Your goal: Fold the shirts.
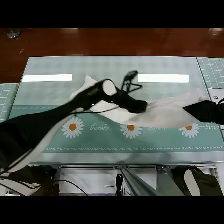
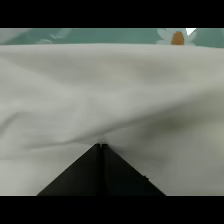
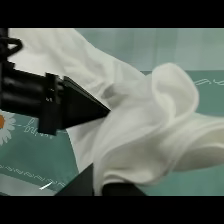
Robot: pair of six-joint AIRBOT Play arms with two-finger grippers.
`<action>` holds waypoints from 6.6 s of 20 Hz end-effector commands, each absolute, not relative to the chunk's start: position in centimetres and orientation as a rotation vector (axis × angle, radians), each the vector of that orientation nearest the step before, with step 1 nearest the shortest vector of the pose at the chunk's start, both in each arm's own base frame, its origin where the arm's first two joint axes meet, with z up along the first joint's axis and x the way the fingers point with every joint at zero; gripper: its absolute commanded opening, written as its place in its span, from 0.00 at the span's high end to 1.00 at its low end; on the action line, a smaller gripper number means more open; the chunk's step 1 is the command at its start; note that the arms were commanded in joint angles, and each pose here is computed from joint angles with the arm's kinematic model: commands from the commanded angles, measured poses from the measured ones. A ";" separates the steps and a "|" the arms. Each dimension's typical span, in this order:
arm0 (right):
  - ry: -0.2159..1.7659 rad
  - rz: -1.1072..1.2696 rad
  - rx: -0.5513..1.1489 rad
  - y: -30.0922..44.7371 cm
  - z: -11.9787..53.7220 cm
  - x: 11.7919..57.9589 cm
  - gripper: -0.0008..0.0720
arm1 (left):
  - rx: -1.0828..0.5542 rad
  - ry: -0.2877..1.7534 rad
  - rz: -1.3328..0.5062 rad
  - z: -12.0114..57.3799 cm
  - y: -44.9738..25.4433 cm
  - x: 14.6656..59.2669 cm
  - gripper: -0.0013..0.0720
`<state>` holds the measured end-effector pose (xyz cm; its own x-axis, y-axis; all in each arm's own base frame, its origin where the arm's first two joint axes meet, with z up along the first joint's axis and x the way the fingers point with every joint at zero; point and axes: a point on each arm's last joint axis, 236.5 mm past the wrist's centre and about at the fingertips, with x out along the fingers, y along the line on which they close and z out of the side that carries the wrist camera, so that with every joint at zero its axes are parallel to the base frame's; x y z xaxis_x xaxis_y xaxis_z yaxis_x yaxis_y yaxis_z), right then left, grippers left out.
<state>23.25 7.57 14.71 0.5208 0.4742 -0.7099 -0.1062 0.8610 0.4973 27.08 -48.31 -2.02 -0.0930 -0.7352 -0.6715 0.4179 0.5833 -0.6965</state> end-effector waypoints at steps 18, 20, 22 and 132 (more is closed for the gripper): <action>1.030 0.617 0.383 17.5 13.8 28.6 0.95 | -0.351 0.979 -0.663 17.2 -20.7 41.0 0.96; 0.995 0.677 0.354 21.3 14.7 32.3 0.95 | -0.343 0.885 -0.556 19.9 -15.6 39.3 0.96; 1.053 0.728 0.331 25.1 13.4 35.2 0.95 | -0.343 0.792 -0.496 21.8 -12.7 36.2 0.96; 1.301 -0.229 0.056 3.1 1.8 36.4 0.95 | 0.073 1.223 -0.321 3.6 -13.8 36.0 0.96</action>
<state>37.39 5.37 5.51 0.3546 0.0411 -0.9341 0.1725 0.9790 0.1086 36.11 -16.26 7.43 0.3646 -0.3569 -0.8601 0.3272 0.9138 -0.2405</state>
